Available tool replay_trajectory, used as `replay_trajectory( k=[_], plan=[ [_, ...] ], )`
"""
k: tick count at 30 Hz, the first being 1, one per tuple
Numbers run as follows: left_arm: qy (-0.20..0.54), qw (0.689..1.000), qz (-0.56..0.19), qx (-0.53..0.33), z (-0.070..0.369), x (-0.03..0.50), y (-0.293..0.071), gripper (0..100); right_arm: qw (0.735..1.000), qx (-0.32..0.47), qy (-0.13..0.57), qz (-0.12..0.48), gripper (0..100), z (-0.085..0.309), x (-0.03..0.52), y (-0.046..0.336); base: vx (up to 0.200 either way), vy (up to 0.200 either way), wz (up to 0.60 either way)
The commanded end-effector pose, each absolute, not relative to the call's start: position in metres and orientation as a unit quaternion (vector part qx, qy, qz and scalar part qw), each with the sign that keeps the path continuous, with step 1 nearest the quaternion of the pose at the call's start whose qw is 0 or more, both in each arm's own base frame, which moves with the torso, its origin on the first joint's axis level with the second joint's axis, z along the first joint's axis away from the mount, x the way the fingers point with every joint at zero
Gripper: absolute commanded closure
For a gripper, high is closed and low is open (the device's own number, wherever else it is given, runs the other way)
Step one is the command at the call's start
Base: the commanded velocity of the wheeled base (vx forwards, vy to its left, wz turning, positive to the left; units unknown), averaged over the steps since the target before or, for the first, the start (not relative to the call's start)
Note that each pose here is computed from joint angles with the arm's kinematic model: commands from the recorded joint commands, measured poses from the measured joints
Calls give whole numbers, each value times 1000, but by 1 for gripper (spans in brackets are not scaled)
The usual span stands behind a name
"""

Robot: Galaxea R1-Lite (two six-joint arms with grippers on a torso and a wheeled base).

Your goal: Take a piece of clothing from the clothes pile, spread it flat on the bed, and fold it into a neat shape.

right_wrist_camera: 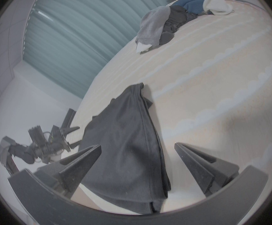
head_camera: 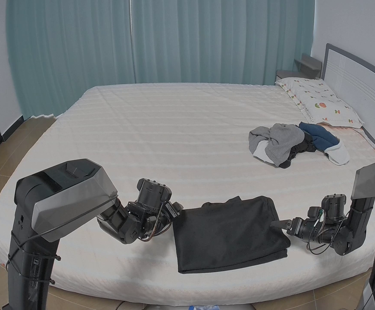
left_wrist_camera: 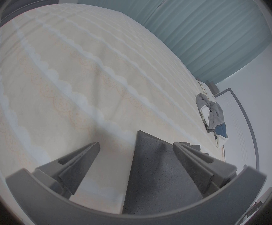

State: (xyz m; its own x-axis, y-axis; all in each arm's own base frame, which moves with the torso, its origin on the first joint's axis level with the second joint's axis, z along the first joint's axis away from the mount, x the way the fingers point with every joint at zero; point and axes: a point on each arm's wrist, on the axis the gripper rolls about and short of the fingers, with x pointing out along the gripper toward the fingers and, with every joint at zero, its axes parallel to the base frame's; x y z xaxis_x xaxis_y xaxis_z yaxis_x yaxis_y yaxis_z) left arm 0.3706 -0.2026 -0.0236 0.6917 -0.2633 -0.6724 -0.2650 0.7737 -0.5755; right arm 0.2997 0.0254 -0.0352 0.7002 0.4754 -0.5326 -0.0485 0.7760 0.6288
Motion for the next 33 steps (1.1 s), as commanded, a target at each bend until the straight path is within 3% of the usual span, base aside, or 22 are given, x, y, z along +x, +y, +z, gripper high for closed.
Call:
replay_trajectory(
  k=[1,5,6,15,26,27,33],
  plan=[
    [389,857,-1,-338,-21,370,-201,0,870,276,376,157,0,-35,287,27,0,0,0],
    [390,857,-1,-337,-21,370,-201,0,871,269,380,159,0,-35,284,27,0,0,0],
    [390,857,-1,-337,-21,370,-201,0,871,268,380,159,100,-35,284,27,0,0,0],
    [389,857,-1,-338,-20,371,-202,0,870,207,413,171,100,-36,269,23,0,0,0],
    [389,857,-1,-338,-21,371,-202,0,872,203,412,169,100,-35,268,22,0,0,0],
    [389,857,-2,-338,-20,371,-202,0,872,203,412,169,0,-35,268,22,0,0,0],
    [388,857,-4,-339,-19,370,-202,0,880,203,395,169,0,-23,267,20,0,0,0]
  ],
)
